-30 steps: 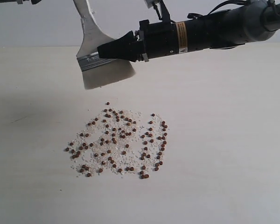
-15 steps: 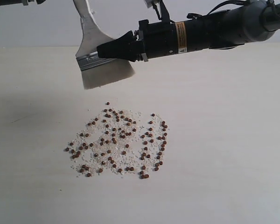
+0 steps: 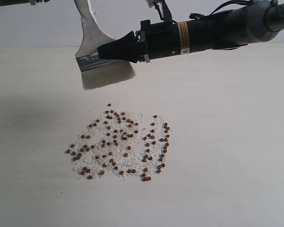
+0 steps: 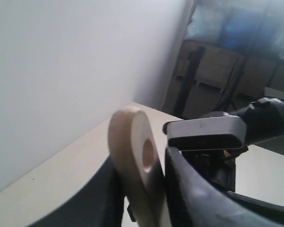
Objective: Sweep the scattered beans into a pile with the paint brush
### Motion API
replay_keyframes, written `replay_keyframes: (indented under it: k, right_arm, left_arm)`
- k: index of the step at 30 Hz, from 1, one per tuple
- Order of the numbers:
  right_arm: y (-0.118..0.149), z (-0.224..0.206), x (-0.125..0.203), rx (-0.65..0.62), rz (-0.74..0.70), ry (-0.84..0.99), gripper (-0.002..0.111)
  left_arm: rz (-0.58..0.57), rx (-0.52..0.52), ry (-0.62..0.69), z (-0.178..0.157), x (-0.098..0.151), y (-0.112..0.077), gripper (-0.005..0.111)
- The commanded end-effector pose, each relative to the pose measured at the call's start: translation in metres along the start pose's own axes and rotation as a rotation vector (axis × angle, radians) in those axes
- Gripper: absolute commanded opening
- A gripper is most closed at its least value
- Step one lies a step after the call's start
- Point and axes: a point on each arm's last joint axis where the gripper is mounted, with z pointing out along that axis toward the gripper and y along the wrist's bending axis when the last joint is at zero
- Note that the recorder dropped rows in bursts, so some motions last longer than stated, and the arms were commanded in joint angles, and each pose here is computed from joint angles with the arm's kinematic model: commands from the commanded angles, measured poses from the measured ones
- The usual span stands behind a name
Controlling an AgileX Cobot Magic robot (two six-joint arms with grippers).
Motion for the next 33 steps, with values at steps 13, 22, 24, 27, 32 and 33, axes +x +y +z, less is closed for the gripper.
replay_keyframes:
  k: [13,22,24,27,32,33]
  right_arm:
    - [0.002,0.0,-0.006,0.001,-0.03,-0.029,0.039]
    - [0.002,0.0,-0.007,0.002,-0.136,-0.03,0.07]
    - [0.002,0.0,-0.007,0.002,-0.161,-0.026,0.07]
    - [0.002,0.0,-0.006,0.001,-0.201,-0.018,0.069]
    - [0.003,0.0,-0.007,0.001,-0.209,-0.02,0.064]
    - [0.006,-0.001,-0.01,0.001,-0.216,-0.022,0.064]
  left_arm:
    - [-0.045,-0.002,0.003,0.001,0.001,-0.001,0.0]
    - [-0.081,0.025,0.087,0.005,0.009,-0.006,0.0]
    - [-0.08,0.047,0.109,0.012,0.011,-0.01,0.0]
    - [-0.068,0.084,0.144,0.022,0.015,-0.019,0.0]
    - [-0.059,0.134,0.171,0.037,0.019,-0.031,0.0]
    - [-0.052,0.146,0.188,0.04,0.021,-0.034,0.0]
